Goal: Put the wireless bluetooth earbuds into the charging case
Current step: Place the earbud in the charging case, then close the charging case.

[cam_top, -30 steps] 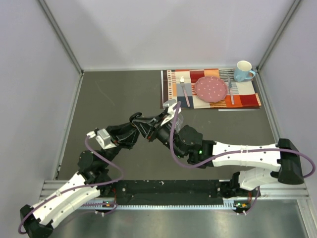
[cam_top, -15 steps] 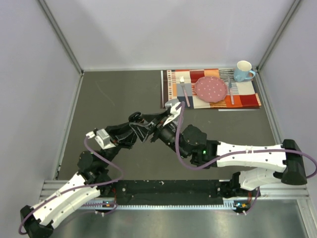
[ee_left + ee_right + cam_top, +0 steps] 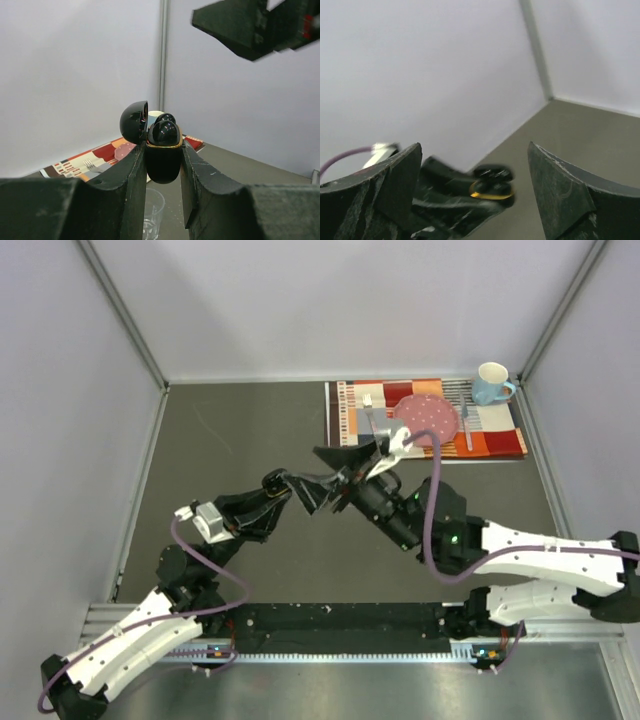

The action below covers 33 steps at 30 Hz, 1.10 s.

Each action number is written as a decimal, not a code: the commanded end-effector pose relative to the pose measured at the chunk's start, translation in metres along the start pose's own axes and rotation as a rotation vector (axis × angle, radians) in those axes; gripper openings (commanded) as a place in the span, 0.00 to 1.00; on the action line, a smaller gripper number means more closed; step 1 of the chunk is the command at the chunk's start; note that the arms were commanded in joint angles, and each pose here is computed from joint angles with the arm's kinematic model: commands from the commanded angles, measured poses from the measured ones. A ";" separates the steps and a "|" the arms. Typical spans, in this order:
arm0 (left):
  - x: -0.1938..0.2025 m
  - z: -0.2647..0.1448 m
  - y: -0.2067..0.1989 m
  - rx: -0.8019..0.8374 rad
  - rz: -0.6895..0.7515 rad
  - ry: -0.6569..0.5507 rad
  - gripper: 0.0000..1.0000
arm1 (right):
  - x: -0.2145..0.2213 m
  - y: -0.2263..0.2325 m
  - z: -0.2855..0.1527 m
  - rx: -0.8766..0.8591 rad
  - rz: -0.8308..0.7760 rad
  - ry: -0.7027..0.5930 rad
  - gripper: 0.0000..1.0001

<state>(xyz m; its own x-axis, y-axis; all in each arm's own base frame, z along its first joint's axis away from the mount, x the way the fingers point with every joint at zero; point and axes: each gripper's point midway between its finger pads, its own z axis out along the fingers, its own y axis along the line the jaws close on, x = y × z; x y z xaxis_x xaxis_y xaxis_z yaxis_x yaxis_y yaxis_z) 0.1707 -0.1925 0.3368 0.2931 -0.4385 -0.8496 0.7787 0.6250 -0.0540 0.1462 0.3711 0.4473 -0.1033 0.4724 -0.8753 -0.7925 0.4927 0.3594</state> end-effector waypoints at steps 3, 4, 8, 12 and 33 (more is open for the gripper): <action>-0.021 0.002 -0.020 0.117 0.041 -0.053 0.00 | 0.001 -0.089 -0.004 0.329 0.074 0.360 0.88; -0.021 0.001 -0.023 0.134 0.054 -0.052 0.00 | 0.007 -0.084 -0.009 0.293 0.089 0.418 0.89; -0.018 0.003 -0.036 0.219 0.095 -0.035 0.00 | 0.013 -0.085 -0.015 0.274 0.114 0.450 0.91; -0.014 0.005 -0.048 0.298 0.101 -0.016 0.00 | 0.029 -0.077 -0.017 0.229 0.119 0.516 0.91; -0.006 0.020 -0.056 0.349 0.081 0.025 0.00 | 0.092 -0.075 -0.045 0.187 0.201 0.695 0.90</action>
<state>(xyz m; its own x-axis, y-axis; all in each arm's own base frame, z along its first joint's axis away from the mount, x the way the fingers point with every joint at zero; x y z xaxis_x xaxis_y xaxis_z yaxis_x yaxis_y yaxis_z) 0.1348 -0.2468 0.3213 0.2815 -0.3118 -0.9075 0.9246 0.3410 0.1696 0.1802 0.3510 0.3176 -0.6375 0.0110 -0.7703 -0.5986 0.6224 0.5043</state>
